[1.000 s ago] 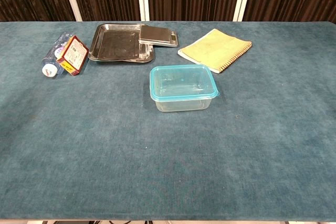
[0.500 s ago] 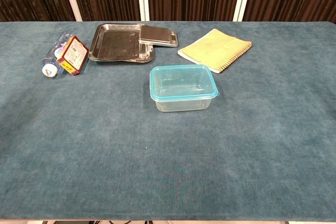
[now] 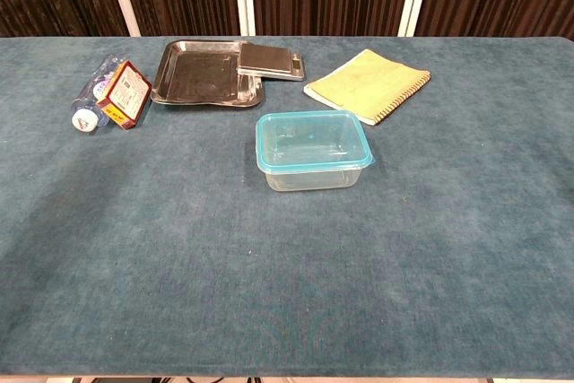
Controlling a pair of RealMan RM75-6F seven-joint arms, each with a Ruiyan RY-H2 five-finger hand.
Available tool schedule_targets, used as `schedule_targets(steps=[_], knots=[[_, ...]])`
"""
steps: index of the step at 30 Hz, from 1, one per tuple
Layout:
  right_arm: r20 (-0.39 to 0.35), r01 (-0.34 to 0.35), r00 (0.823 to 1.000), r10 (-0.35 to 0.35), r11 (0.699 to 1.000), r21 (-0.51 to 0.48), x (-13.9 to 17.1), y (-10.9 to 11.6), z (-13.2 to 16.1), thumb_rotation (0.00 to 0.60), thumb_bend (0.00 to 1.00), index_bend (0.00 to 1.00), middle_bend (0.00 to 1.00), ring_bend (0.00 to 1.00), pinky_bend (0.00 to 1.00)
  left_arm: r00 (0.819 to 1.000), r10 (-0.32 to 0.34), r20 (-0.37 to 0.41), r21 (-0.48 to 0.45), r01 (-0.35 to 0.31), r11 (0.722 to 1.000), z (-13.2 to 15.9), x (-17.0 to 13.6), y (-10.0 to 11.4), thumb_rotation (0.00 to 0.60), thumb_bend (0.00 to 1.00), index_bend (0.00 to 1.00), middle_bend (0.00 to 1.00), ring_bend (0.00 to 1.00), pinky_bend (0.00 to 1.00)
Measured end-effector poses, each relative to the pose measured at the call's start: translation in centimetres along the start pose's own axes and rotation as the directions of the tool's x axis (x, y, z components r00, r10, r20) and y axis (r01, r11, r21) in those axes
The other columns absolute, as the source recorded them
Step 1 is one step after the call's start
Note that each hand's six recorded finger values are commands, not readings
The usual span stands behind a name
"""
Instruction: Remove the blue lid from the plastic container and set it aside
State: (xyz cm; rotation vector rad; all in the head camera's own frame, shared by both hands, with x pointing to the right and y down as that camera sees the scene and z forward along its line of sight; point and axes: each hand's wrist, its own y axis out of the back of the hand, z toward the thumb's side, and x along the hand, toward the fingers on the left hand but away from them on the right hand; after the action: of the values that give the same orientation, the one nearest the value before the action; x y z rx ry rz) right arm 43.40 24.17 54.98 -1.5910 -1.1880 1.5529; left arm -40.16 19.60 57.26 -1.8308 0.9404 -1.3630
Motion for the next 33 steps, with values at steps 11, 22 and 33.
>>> schedule_targets(steps=[11,22,33], knots=[[0.011,-0.008,1.0,0.008,1.0,-0.002,-0.1,-0.1,-0.1,0.6,0.25,0.0,0.0,0.0,0.0,0.979,-0.14,0.148,-0.166,0.164,0.972,7.8,6.7,-2.6,0.6,0.0,0.0,0.0,0.0,0.07],[0.021,-0.01,1.0,0.01,1.0,-0.001,-0.3,-0.2,-0.4,0.6,0.25,0.0,0.0,0.0,0.0,0.964,-0.207,0.169,-0.267,0.247,0.932,14.0,11.0,-6.9,0.6,0.0,0.0,0.0,0.0,0.07],[0.038,-0.014,0.999,0.014,1.0,-0.006,-0.7,-0.4,-0.7,0.6,0.25,0.0,0.0,0.0,0.0,0.957,-0.248,0.147,-0.261,0.28,0.924,17.6,14.6,-10.3,0.6,0.0,0.0,0.0,0.0,0.08]])
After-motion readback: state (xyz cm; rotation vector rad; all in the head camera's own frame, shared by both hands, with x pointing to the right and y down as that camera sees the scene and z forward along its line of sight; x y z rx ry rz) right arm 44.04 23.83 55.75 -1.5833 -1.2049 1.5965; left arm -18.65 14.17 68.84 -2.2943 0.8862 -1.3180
